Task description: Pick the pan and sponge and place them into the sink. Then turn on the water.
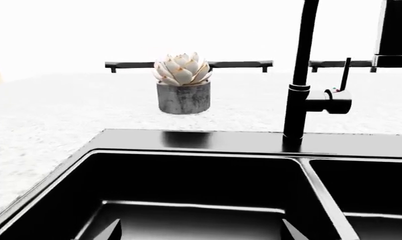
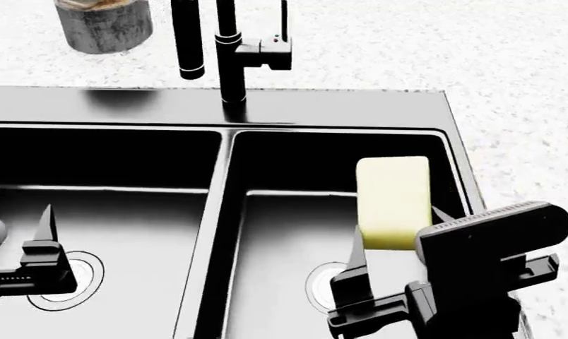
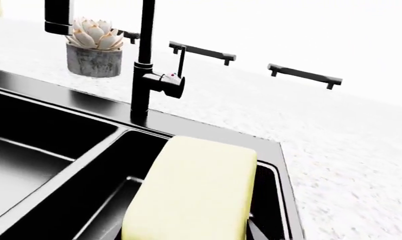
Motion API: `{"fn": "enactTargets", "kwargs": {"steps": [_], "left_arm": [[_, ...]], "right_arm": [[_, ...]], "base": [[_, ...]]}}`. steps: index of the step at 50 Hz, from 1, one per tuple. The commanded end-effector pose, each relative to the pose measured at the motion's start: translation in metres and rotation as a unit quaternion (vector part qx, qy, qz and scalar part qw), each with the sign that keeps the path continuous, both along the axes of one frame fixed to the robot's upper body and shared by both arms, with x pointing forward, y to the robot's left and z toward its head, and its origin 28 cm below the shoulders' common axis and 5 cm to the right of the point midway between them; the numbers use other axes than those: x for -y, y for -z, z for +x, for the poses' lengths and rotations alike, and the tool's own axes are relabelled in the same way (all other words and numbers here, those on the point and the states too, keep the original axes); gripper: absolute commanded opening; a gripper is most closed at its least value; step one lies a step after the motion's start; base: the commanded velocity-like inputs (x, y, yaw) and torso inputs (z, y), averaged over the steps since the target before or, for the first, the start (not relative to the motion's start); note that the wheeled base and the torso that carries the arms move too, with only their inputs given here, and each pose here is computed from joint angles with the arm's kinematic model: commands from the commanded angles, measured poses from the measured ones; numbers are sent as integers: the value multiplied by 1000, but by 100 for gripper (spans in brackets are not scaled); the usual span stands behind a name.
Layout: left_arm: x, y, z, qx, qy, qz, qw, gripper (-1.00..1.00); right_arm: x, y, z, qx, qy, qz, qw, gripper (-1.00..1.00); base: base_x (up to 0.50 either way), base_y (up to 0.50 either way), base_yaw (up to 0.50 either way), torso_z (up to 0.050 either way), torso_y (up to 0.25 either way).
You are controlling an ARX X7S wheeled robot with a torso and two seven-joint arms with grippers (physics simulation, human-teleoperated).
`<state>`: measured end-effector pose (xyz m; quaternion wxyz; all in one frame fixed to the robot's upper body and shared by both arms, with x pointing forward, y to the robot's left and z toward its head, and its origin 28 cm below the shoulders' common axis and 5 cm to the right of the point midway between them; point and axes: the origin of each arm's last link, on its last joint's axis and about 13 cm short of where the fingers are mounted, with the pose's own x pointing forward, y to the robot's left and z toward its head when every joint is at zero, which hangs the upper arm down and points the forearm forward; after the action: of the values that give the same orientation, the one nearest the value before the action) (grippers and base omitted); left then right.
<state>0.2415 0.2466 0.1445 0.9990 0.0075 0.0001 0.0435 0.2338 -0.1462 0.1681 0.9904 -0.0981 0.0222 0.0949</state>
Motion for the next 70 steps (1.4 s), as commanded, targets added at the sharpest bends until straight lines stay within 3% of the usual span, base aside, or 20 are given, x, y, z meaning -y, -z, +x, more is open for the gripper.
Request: {"fn": "enactTargets", "kwargs": {"steps": [1, 36, 46, 52, 70], "left_arm": [[2, 0, 1, 1, -3, 1, 1000, 100], [1, -3, -2, 3, 3, 3, 1000, 100], [1, -2, -3, 2, 4, 4, 1000, 100], [0, -2, -3, 2, 4, 4, 1000, 100], [-1, 0, -3, 0, 0, 1, 1000, 100]], "right_arm": [[-1, 2, -2, 5, -9, -6, 1000, -100], [1, 4, -3, 2, 0, -1, 1000, -100], [2, 7, -2, 0, 5, 0, 1000, -100], [-5, 13, 10, -18, -6, 4, 1000, -100], [-43, 29, 89, -136, -75, 50, 986, -100]], "base": [[0, 500, 0, 0, 0], [4, 500, 0, 0, 0], [150, 220, 0, 0, 1], [89, 21, 0, 0, 0], [0, 0, 0, 0, 0]]}}
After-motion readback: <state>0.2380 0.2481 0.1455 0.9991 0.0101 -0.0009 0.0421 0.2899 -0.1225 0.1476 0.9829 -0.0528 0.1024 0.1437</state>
